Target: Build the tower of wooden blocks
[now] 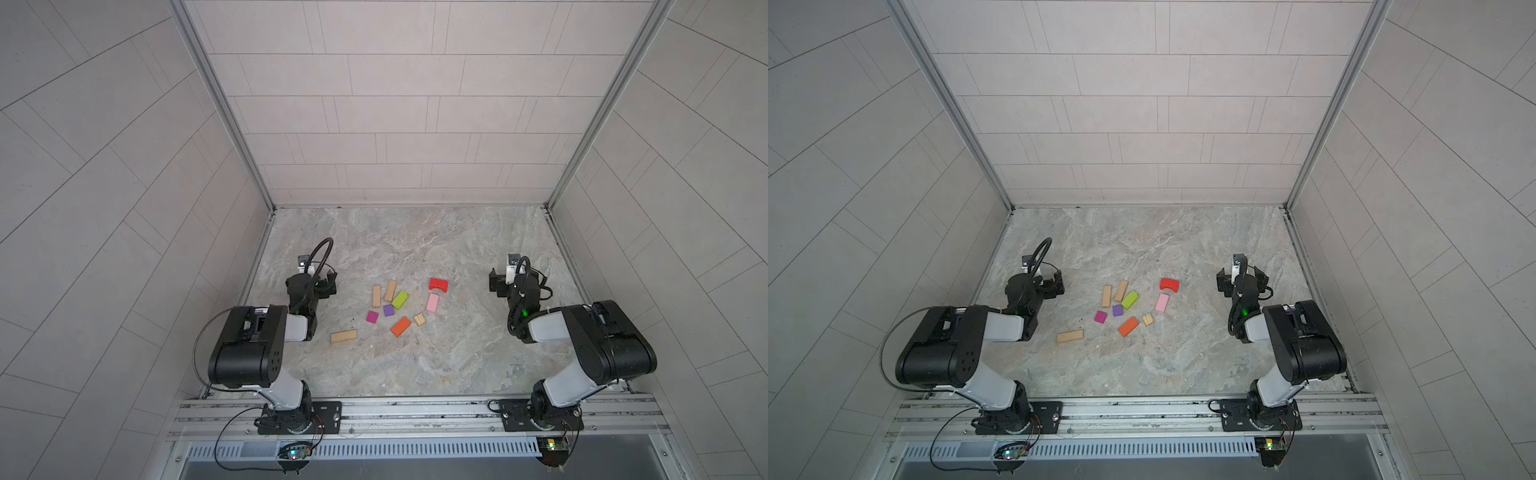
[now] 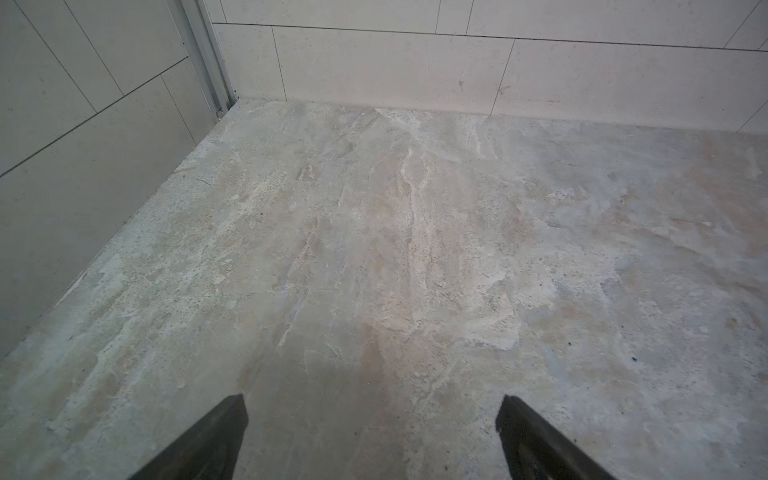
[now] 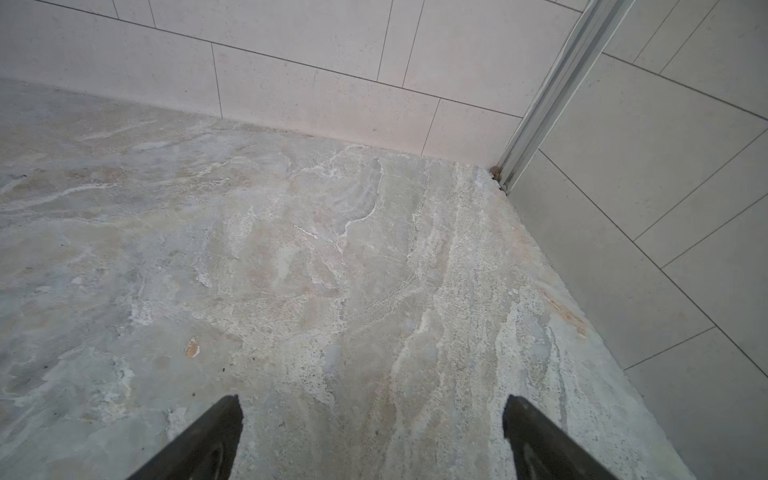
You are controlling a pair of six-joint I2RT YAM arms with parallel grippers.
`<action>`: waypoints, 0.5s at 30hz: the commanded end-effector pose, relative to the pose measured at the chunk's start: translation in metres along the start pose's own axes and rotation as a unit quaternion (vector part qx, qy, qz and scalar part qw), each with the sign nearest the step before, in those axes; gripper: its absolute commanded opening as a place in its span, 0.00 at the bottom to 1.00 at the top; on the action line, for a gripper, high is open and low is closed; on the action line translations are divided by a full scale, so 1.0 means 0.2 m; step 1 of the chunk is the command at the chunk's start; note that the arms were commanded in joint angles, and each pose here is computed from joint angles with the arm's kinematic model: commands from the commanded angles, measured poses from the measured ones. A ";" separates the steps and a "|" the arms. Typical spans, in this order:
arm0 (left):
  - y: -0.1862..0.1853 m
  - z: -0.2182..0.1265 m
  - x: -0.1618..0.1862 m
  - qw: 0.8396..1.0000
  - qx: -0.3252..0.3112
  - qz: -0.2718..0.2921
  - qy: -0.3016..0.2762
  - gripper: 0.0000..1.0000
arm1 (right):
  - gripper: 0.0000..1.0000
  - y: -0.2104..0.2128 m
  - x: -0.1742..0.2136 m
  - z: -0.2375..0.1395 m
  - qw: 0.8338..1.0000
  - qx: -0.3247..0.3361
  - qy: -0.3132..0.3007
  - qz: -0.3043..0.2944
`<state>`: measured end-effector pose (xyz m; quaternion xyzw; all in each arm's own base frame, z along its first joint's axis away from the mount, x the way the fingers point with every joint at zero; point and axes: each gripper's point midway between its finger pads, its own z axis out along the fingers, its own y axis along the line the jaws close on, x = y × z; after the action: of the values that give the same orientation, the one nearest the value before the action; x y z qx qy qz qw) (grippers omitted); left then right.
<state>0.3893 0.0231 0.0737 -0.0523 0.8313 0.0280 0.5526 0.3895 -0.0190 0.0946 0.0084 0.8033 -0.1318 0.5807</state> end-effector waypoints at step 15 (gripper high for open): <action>0.01 0.01 -0.07 1.000 -0.005 0.001 -0.024 1.00 | 0.99 -0.05 0.01 0.02 0.999 0.028 0.009 0.021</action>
<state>0.3904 0.0231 0.0751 -0.0521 0.8303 0.0281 0.5542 0.3877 -0.0242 0.0920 0.0239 0.8060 -0.1380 0.5751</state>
